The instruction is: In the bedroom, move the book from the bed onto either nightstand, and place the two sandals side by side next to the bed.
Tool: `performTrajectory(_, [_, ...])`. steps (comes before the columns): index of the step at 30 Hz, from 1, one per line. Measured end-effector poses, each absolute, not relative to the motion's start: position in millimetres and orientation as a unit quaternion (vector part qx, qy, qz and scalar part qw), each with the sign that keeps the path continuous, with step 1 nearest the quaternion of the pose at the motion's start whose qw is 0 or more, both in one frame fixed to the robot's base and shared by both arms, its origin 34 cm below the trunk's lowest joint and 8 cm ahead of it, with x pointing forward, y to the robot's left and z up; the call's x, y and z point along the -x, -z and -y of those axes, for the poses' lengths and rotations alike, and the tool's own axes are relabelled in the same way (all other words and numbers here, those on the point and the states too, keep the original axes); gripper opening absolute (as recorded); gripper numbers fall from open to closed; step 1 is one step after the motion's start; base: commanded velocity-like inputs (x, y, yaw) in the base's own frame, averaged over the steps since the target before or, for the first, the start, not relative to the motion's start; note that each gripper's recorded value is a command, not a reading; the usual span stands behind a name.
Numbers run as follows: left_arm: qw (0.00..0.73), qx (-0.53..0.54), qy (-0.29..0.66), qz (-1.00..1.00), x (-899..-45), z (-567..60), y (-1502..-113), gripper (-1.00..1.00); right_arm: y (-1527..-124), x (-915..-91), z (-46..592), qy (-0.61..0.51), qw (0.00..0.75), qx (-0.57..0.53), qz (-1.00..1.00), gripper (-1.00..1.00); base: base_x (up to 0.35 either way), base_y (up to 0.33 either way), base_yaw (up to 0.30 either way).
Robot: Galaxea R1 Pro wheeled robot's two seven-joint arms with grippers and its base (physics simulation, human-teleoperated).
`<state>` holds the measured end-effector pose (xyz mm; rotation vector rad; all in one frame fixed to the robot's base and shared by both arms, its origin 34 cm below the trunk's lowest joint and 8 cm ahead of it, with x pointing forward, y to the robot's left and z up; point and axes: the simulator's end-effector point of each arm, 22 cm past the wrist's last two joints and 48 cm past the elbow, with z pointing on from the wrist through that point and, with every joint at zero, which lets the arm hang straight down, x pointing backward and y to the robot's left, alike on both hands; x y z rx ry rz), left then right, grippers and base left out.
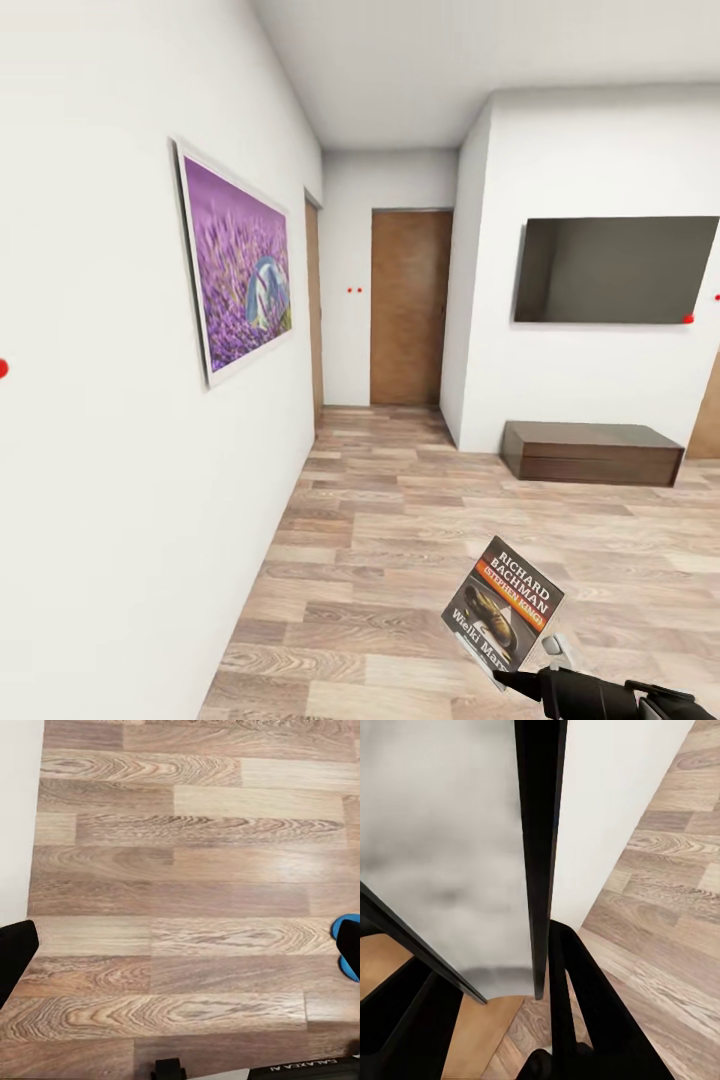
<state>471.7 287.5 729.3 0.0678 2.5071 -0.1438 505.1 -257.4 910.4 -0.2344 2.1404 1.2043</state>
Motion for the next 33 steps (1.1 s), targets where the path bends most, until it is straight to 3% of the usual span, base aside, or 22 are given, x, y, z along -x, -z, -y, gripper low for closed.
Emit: performTrajectory(33, [0.329, -0.027, 0.054, -0.942, -482.5, -286.3, -744.2, 1.00, -926.3, -508.8, 257.7, -0.458, 0.348, 0.099, -0.812, -1.00, 0.000, 0.000, 0.212])
